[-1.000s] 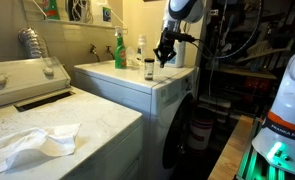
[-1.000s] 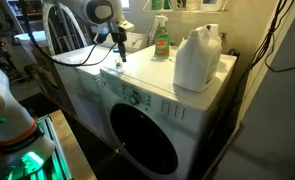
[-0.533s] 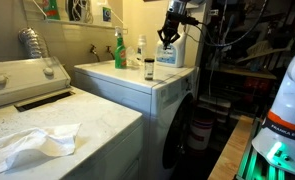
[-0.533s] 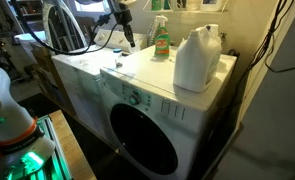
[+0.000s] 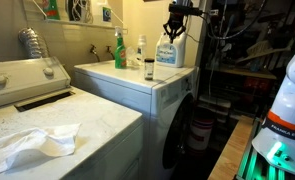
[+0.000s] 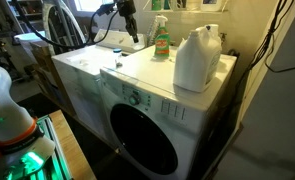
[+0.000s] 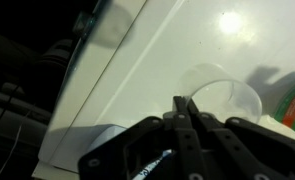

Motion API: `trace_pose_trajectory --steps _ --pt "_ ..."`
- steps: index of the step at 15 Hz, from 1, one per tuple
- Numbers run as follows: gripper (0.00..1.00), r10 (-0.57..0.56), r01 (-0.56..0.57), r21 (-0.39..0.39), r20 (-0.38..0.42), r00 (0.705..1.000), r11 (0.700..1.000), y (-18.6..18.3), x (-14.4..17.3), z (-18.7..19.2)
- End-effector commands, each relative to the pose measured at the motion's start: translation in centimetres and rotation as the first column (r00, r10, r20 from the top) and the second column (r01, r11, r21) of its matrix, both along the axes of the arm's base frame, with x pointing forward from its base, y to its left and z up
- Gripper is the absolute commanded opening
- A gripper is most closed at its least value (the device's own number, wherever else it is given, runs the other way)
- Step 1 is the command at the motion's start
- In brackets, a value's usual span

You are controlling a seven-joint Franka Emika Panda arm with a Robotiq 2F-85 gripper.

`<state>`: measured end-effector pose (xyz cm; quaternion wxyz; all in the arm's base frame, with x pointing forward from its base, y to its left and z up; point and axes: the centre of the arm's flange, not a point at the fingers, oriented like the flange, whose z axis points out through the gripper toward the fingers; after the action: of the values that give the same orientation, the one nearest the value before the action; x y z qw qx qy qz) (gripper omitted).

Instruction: Move the clear cup backwards

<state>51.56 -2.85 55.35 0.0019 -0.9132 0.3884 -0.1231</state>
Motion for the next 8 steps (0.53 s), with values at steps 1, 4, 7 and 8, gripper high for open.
trace_pose_trajectory --steps 1,4,7,8 --pt "0.01 -0.001 0.001 0.000 -0.001 1.000 1.000 0.0 0.0 -0.1" --pt "0.01 -0.013 0.010 0.040 0.077 0.997 0.999 -0.1 3.1 -0.1" --pt "0.01 -0.076 0.066 0.081 0.134 0.988 0.995 -1.0 6.4 0.0" --pt "0.01 -0.099 0.085 0.094 0.143 0.985 0.992 -1.3 7.3 -0.2"
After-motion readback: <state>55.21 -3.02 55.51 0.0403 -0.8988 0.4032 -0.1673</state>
